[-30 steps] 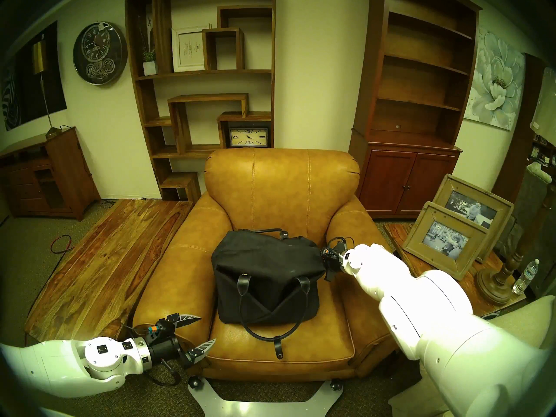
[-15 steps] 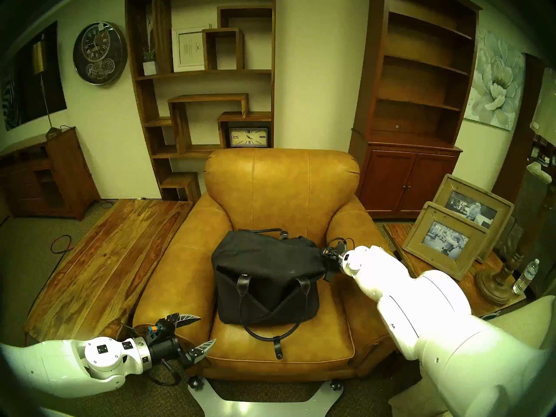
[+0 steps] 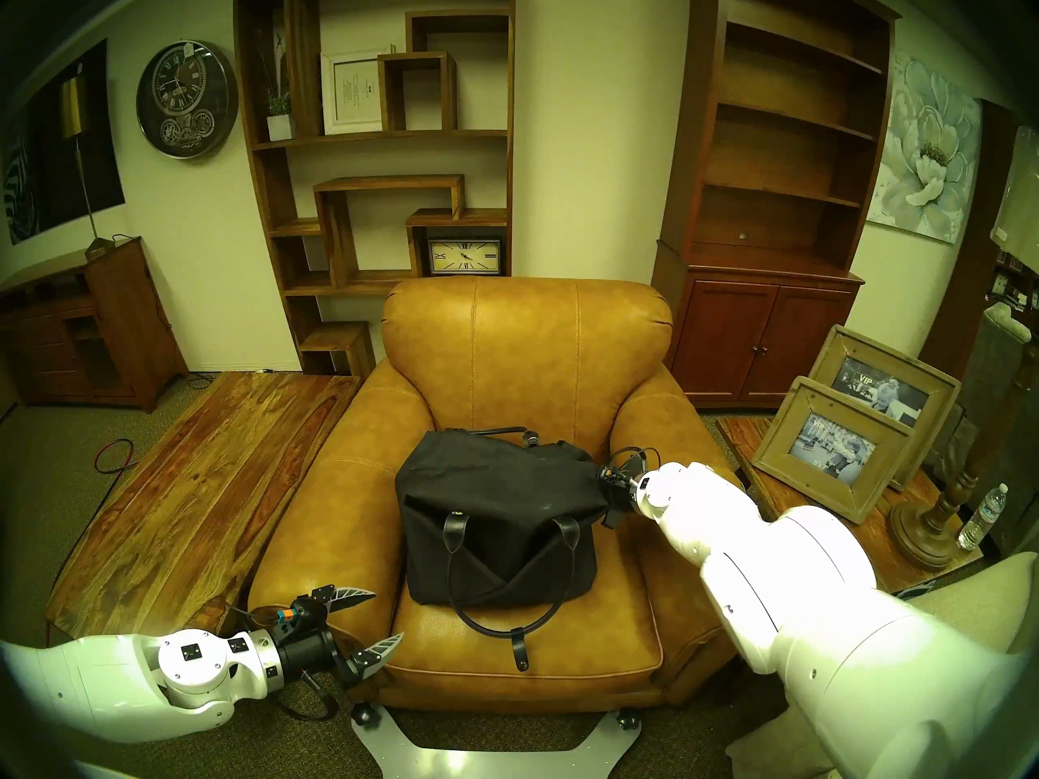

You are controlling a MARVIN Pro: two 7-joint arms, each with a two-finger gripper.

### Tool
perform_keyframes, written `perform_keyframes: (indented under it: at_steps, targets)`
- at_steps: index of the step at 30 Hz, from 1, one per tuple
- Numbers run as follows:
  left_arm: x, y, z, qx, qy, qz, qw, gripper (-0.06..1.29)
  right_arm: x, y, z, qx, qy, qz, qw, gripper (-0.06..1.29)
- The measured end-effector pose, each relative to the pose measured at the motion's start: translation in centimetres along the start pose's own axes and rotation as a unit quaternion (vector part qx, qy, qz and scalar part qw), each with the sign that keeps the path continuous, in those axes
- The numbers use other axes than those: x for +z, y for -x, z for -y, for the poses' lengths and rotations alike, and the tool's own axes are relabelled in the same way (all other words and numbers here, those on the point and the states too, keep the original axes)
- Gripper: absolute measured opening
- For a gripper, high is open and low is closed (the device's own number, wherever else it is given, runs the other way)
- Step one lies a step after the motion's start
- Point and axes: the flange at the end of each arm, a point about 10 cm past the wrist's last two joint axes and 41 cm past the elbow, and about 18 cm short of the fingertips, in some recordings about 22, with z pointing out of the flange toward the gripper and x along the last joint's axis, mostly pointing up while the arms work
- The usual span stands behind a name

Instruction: Open a bag with a zipper

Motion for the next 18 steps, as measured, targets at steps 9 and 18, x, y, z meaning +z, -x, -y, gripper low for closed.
perform_keyframes:
  at_steps: [9,18]
  targets:
    - [0.01,0.0,0.0,0.0,0.0,0.0,1.0,1.22,0.06,0.03,-0.03,0.007,0.007,0.003,0.9999,0.31]
    - [0.01,0.01,0.0,0.0,0.0,0.0,1.0,1.22,0.04,0.22,0.0,0.009,0.012,0.005,0.9999,-0.03]
